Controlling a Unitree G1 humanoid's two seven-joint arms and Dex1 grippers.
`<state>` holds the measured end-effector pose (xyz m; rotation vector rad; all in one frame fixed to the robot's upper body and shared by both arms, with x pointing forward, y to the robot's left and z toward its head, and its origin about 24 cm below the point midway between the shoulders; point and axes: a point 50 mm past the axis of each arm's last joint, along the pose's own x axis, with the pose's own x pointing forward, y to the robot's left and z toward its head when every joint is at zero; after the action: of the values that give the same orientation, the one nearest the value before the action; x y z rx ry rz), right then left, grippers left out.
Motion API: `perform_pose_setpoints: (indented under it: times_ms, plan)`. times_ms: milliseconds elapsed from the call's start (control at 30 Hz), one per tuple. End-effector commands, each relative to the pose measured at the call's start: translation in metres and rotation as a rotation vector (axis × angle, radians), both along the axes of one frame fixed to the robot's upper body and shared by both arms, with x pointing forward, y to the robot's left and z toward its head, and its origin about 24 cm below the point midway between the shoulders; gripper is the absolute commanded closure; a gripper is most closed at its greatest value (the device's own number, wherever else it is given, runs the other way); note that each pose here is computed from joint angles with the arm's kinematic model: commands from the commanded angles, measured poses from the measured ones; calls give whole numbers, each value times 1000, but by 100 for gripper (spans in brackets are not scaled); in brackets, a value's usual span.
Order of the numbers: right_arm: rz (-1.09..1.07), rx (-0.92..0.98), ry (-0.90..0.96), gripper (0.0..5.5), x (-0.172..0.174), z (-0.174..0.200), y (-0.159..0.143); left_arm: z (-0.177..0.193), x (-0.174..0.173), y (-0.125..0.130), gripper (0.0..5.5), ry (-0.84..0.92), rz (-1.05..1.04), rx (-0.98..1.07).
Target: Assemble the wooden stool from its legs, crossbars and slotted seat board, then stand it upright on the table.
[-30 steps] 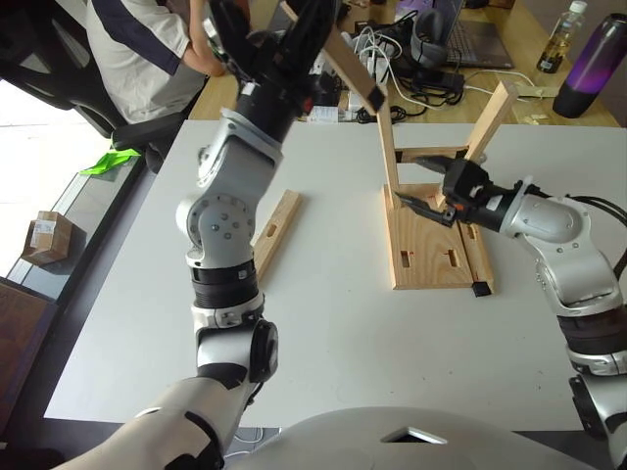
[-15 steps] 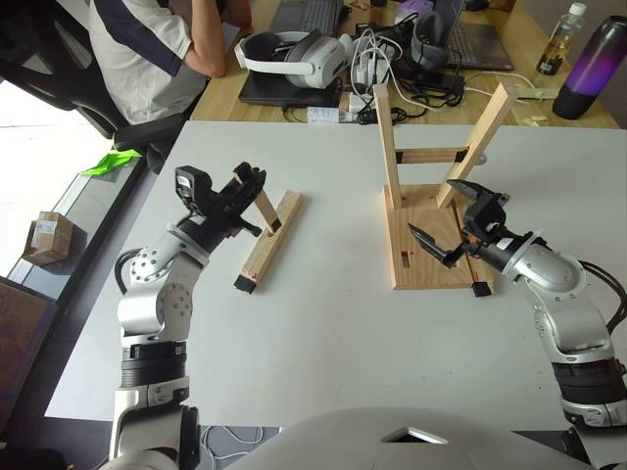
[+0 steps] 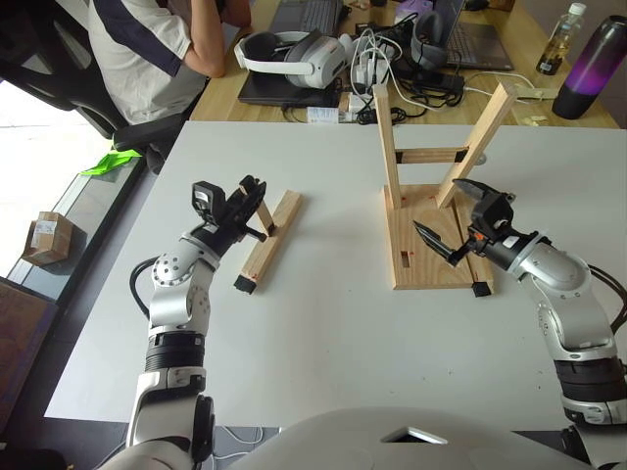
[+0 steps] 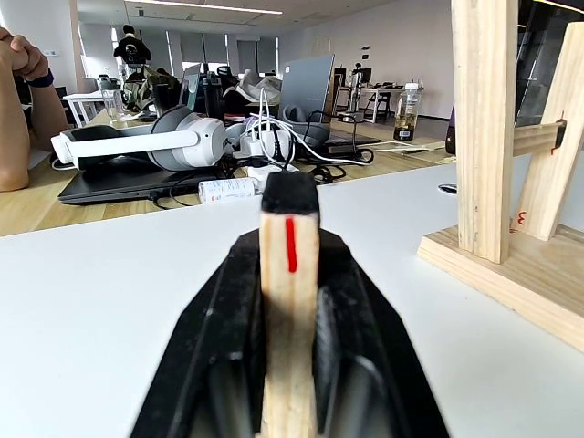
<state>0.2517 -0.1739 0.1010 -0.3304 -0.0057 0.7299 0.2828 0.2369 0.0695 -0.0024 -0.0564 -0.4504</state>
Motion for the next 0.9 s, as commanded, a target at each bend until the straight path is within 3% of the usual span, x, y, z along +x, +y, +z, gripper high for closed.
perform_pose_setpoints:
  times_ms: [33,333,700,833,900]
  plan:
    - [6,11,0,10,3,3,-1,1,5,0,509,-24,11,-3]
    - [3,11,1,10,4,3,-2,-16,-1,1,509,55,-4,-44]
    - [-6,8,-5,10,10,4,-2,-61,-19,7,509,201,-28,78]
    - [-20,19,0,10,11,3,-4,-45,-7,10,509,140,31,-21]
    - [-28,30,3,10,12,3,-5,-32,1,10,466,99,46,-42]
